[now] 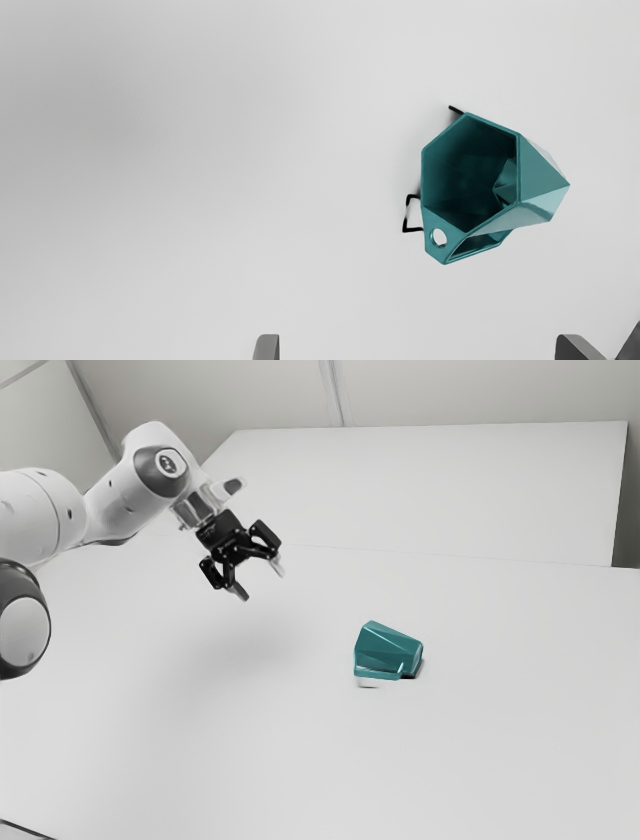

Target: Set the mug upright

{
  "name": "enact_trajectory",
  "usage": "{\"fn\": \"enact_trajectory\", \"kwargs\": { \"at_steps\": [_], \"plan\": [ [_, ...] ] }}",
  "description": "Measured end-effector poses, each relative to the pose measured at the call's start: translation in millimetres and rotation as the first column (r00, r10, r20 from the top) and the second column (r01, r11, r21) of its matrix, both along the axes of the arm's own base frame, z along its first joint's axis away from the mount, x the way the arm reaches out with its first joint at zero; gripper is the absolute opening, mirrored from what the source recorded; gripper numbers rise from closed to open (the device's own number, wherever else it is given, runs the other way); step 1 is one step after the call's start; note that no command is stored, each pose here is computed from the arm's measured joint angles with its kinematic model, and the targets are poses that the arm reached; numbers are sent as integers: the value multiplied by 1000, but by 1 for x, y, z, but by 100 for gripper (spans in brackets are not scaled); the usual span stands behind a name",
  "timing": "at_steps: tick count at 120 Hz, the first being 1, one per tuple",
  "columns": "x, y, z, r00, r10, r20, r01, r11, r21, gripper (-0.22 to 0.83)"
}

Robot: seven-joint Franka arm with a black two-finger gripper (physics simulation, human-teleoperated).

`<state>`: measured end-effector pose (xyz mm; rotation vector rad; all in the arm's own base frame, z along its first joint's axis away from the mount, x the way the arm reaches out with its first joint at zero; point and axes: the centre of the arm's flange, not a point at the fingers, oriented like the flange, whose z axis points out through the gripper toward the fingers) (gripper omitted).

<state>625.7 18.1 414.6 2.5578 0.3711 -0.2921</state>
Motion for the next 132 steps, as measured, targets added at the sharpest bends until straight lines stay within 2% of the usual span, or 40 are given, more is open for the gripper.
{"fn": "enact_trajectory", "kwargs": {
  "at_steps": [35,68,93,132],
  "plan": [
    [12,-17,-59,997,52,-49,-57,991,-121,62],
    [29,-43,-90,997,71,-8,-71,983,-168,62],
    [28,-77,-100,999,52,0,-51,975,-218,61],
    [21,-111,-120,999,36,-27,-42,961,-272,62]
  ]
}}
